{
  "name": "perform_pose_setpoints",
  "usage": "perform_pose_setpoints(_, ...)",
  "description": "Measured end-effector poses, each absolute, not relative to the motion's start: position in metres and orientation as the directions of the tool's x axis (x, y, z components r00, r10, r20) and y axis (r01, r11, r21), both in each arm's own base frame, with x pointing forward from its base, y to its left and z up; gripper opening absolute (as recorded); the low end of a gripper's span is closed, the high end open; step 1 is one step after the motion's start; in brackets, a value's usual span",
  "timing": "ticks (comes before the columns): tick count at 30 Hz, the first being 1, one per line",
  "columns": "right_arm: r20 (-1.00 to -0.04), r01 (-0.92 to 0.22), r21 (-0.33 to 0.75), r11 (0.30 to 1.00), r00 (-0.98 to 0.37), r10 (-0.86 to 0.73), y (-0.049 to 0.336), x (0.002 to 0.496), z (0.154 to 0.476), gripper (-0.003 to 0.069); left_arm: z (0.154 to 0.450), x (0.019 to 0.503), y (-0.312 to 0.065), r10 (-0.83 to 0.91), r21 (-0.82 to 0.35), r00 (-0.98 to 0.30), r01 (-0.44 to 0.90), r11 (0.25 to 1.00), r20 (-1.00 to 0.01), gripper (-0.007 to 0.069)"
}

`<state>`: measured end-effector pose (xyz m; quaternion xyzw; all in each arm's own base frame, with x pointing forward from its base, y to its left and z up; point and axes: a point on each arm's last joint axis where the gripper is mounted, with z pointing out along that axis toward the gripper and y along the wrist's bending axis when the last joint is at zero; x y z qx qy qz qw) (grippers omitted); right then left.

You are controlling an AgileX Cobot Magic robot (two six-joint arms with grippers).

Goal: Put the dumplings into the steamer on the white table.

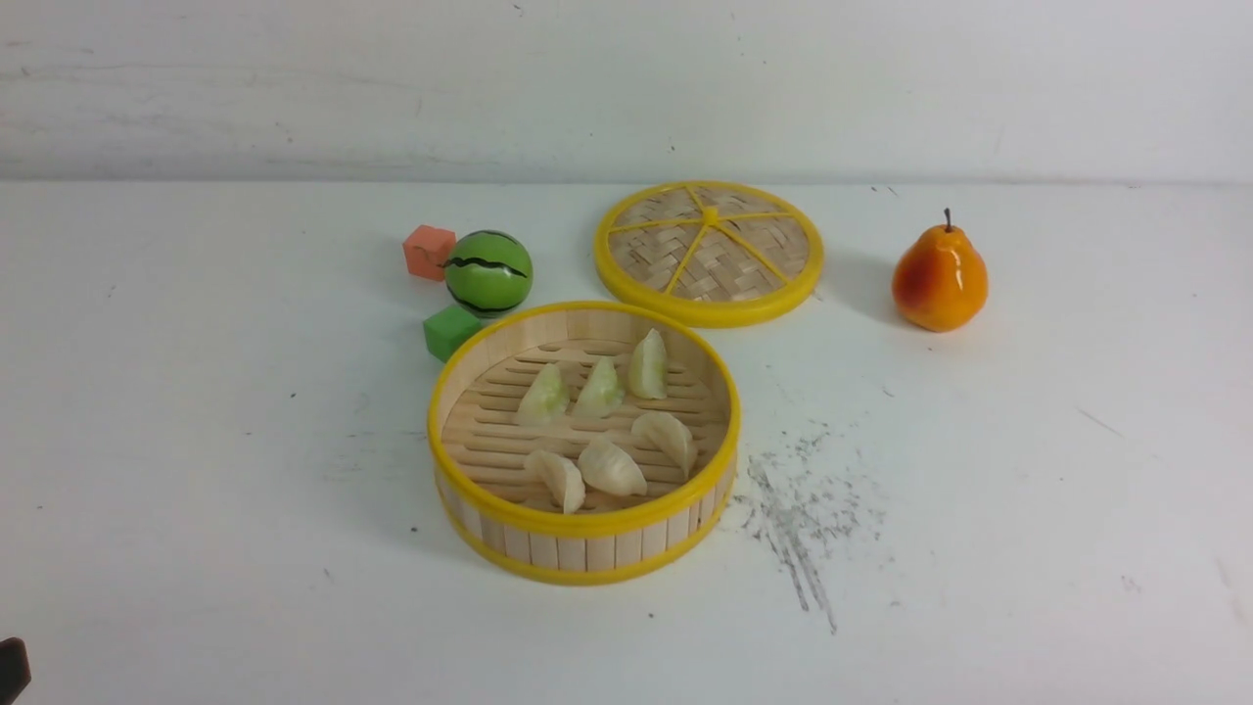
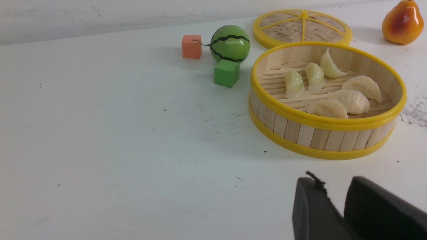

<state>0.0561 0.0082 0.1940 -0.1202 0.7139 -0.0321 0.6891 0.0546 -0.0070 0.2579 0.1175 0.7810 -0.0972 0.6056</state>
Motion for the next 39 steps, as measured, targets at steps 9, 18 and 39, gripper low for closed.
perform_pose_setpoints(9,-0.967,0.020,0.013,1.000,-0.255,0.017,-0.001,0.054,0.175,-0.0005,0.258,0.055,-0.007,0.066,-0.009,-0.239,0.301,0.953,-0.969,0.0165)
perform_pose_setpoints(18,-0.957,0.005,0.033,0.999,-0.288,0.033,0.000,0.053,0.174,-0.0003,0.258,0.055,-0.007,0.066,-0.009,-0.239,0.301,0.953,-0.969,0.0177)
perform_pose_setpoints(39,-0.957,0.000,0.033,0.999,-0.287,0.032,0.001,0.053,0.174,0.0018,0.258,0.055,-0.007,0.066,-0.009,-0.239,0.301,0.953,-0.969,0.0204)
